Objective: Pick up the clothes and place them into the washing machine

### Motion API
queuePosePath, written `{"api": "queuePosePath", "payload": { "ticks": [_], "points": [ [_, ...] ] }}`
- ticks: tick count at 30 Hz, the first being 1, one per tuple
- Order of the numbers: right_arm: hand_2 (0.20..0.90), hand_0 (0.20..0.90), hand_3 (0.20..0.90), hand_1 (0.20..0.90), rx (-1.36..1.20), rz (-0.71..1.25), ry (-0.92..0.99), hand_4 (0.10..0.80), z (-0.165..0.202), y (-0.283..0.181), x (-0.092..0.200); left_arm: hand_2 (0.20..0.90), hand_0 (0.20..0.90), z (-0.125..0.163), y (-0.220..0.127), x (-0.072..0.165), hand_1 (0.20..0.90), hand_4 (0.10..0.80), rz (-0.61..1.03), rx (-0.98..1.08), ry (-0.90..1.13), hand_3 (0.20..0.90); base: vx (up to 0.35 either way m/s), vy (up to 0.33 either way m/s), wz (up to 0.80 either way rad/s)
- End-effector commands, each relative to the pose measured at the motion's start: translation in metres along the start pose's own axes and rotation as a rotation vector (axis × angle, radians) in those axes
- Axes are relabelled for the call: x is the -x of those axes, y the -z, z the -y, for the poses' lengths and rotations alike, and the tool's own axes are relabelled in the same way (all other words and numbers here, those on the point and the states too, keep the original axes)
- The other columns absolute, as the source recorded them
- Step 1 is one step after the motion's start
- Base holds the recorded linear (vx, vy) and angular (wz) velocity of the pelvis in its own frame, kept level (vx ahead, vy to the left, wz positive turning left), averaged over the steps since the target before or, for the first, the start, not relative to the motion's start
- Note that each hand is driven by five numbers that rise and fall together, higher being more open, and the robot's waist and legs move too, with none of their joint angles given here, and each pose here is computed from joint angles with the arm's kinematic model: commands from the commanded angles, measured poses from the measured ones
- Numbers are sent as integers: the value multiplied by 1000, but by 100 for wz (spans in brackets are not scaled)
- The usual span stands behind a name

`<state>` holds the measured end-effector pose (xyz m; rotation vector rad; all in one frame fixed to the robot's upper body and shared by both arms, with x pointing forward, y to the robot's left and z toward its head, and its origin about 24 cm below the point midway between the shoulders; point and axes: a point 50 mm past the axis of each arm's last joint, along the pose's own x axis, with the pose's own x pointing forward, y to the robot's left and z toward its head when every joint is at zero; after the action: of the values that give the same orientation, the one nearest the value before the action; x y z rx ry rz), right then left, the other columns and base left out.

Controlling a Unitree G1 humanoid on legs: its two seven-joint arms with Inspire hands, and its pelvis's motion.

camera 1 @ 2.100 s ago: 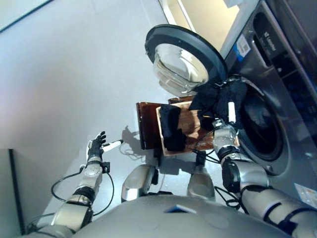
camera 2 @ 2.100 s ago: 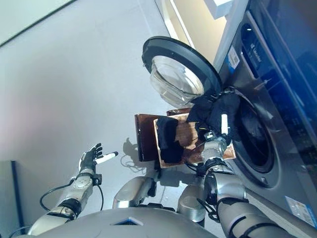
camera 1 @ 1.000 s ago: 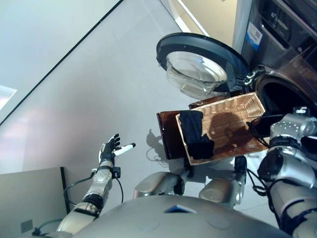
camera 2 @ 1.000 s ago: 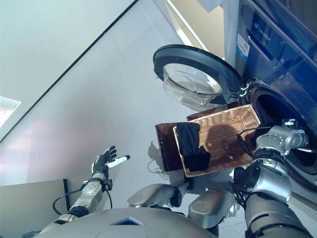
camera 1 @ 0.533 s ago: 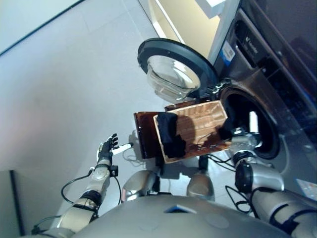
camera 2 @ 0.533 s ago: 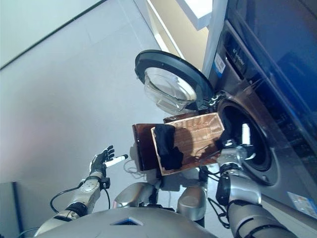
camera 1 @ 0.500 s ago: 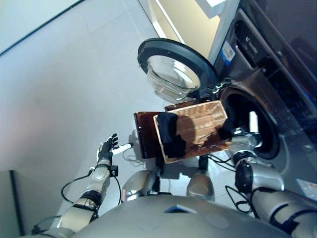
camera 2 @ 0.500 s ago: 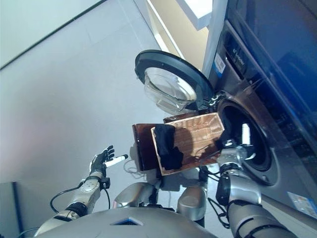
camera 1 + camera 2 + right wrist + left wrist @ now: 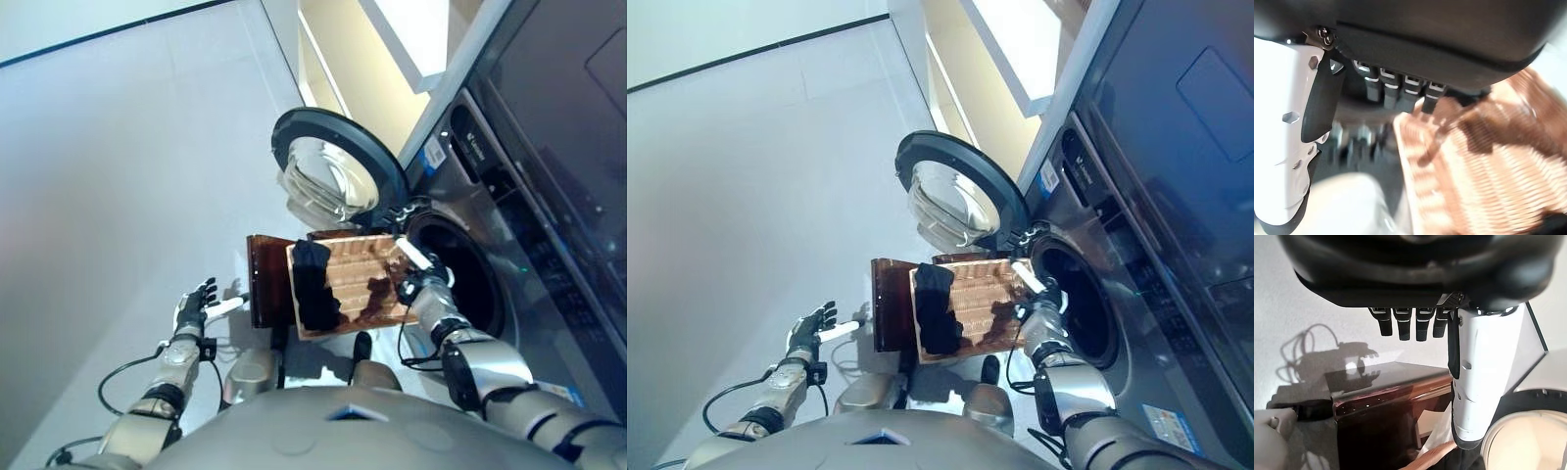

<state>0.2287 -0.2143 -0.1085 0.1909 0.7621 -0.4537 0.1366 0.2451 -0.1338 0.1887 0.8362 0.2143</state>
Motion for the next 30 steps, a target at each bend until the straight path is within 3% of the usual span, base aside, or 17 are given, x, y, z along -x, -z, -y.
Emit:
{"api": "queuePosePath", "payload": {
  "ticks": [1, 5, 6, 8, 10, 12, 13, 14, 22, 30],
  "points": [
    [900, 900, 900, 900, 237, 179, -72, 800, -10, -39, -3, 900, 900, -27, -16, -7, 900, 800, 49, -36, -75, 900, -12, -43, 1],
    [900, 900, 900, 900, 771, 435, -130, 800, -27, -80, 4, 900, 900, -43, -29, -8, 900, 800, 97, -36, -117, 900, -46, -41, 1],
    [900, 900, 900, 900, 772, 435, -130, 800, -27, -79, 4, 900, 900, -43, -29, -8, 900, 800, 97, -36, -117, 900, -91, -52, 3],
    [900, 900, 900, 900, 1118, 591, -132, 800, -31, -98, 11, 900, 900, -51, -36, -8, 900, 800, 126, -30, -138, 900, -93, -45, 3],
    [900, 900, 900, 900, 1334, 617, -133, 800, -22, -99, 10, 900, 900, -54, -39, -9, 900, 800, 140, -39, -139, 900, -49, -67, 2],
    [900, 900, 900, 900, 1710, 664, -151, 800, -19, -98, 10, 900, 900, -60, -47, -11, 900, 800, 160, -44, -152, 900, -30, -88, 8],
    [900, 900, 900, 900, 1710, 665, -150, 800, -20, -98, 10, 900, 900, -60, -47, -11, 900, 800, 161, -43, -152, 900, -147, -133, 4],
    [900, 900, 900, 900, 1904, 696, -166, 800, -21, -99, 10, 900, 900, -63, -64, -15, 900, 800, 204, -36, -162, 900, -114, -78, 4],
    [900, 900, 900, 900, 1979, 644, -52, 800, -8, -107, 2, 900, 900, -55, -116, -21, 900, 800, 362, 79, -180, 900, -90, -79, 17],
    [900, 900, 900, 900, 2004, 631, 144, 800, 14, -124, -2, 900, 900, -58, -134, -21, 900, 800, 415, 91, -217, 900, -82, -68, 13]
  ]
}}
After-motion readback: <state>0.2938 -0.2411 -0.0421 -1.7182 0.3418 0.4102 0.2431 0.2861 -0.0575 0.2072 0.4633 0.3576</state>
